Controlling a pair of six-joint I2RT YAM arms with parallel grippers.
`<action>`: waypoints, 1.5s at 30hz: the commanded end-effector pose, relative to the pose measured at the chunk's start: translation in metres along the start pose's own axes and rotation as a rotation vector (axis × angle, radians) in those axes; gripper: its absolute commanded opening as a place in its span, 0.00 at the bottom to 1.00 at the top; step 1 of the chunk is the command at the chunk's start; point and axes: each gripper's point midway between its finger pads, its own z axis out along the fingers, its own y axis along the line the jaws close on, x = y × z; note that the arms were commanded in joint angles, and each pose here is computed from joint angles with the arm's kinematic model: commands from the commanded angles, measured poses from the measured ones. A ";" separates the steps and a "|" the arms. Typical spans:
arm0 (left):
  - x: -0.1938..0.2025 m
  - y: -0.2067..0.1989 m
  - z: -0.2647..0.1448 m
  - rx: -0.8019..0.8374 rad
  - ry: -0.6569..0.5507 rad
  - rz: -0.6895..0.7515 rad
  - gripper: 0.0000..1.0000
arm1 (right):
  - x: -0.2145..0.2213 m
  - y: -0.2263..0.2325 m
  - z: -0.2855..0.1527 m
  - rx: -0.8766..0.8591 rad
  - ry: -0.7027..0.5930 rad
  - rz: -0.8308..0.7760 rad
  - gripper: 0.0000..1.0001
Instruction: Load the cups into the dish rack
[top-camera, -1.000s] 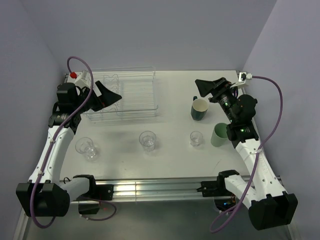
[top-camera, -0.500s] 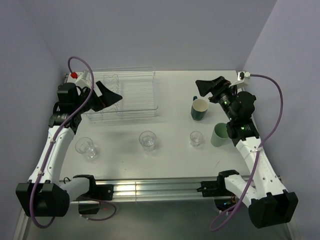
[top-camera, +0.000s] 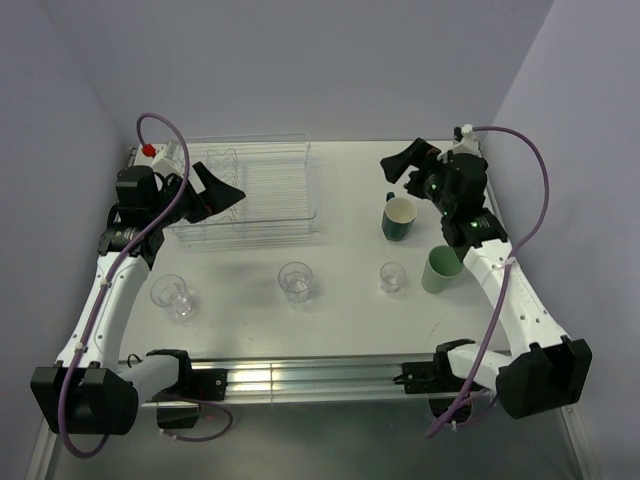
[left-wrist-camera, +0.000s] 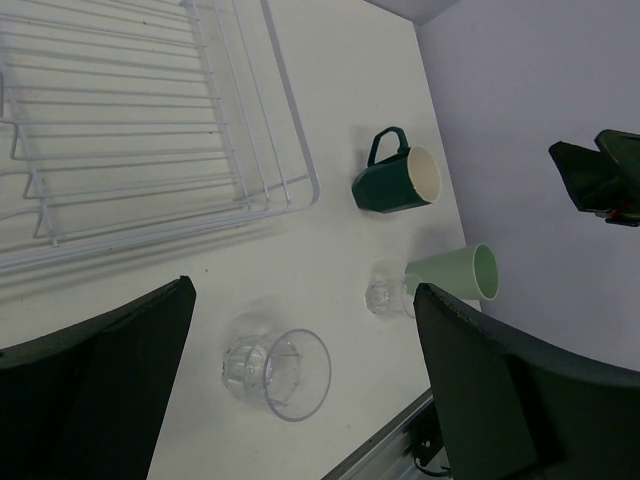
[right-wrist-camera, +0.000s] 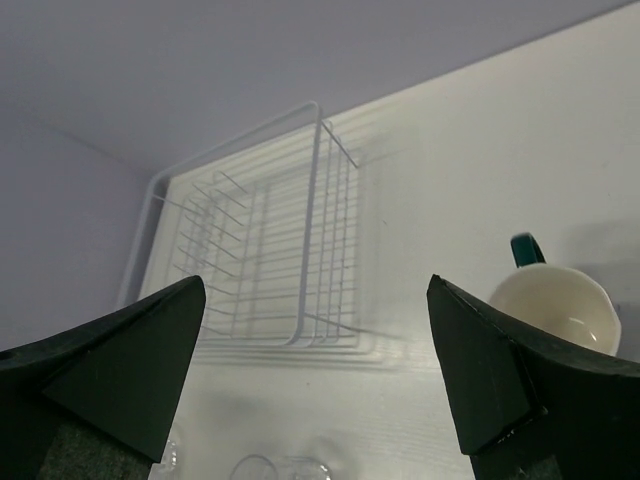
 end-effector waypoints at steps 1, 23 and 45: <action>-0.013 -0.012 -0.007 0.018 -0.050 0.055 0.99 | -0.002 -0.003 0.004 0.080 0.014 -0.059 1.00; -0.010 -0.006 -0.003 0.001 -0.038 0.040 0.99 | 0.038 -0.041 0.043 0.289 0.170 -0.151 0.76; -0.007 0.003 0.003 -0.039 -0.023 0.018 0.99 | 0.097 -0.102 0.050 0.521 0.335 -0.227 0.60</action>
